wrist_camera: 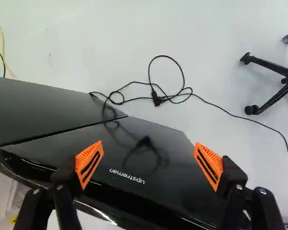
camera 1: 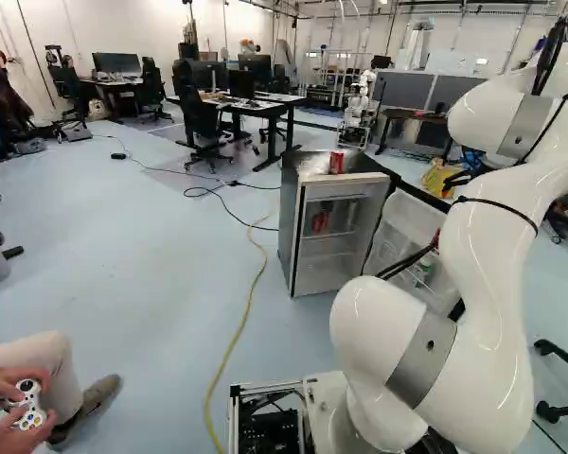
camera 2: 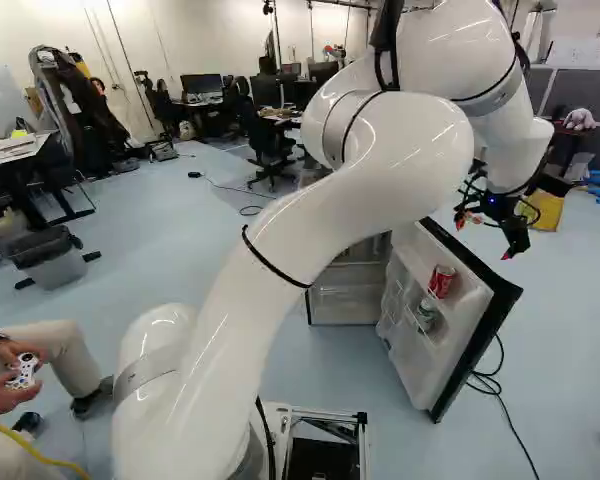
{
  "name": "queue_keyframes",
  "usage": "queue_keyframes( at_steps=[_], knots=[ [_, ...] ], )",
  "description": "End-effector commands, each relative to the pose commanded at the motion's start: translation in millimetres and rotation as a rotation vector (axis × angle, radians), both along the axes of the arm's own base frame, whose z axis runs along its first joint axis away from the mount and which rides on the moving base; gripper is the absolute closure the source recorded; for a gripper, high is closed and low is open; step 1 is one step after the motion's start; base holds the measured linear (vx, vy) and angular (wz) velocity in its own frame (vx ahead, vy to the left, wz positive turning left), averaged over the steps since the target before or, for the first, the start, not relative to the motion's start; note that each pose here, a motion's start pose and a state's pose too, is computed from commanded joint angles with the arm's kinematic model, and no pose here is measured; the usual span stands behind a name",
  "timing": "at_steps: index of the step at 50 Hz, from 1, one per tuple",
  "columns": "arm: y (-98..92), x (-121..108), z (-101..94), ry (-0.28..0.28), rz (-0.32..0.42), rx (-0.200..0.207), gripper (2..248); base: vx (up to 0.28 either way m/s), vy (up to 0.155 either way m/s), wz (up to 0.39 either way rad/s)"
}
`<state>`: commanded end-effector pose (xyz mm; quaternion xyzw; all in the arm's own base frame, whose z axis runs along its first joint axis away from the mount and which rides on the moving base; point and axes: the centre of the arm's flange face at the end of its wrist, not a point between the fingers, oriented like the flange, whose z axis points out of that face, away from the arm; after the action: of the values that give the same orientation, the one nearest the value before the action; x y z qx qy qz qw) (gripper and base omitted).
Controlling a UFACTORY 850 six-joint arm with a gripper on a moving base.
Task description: Grab a drink from the fridge
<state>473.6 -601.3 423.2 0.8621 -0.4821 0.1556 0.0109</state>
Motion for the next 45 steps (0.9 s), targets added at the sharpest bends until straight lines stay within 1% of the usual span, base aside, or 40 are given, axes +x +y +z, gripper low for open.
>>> queue_keyframes(
  at_steps=[10, 30, 45],
  knots=[
    [-1.1, 0.9, -6.6, 0.004, 0.000, 0.006, 3, 0.000, 0.000, 0.000],
    [-0.3, 0.7, -7.4, 0.009, 0.001, 0.012, 3, 0.000, 0.000, 0.000],
    [5.3, 0.9, -7.4, 0.018, 0.007, 0.026, 3, 0.000, 0.000, 0.000]
  ],
)
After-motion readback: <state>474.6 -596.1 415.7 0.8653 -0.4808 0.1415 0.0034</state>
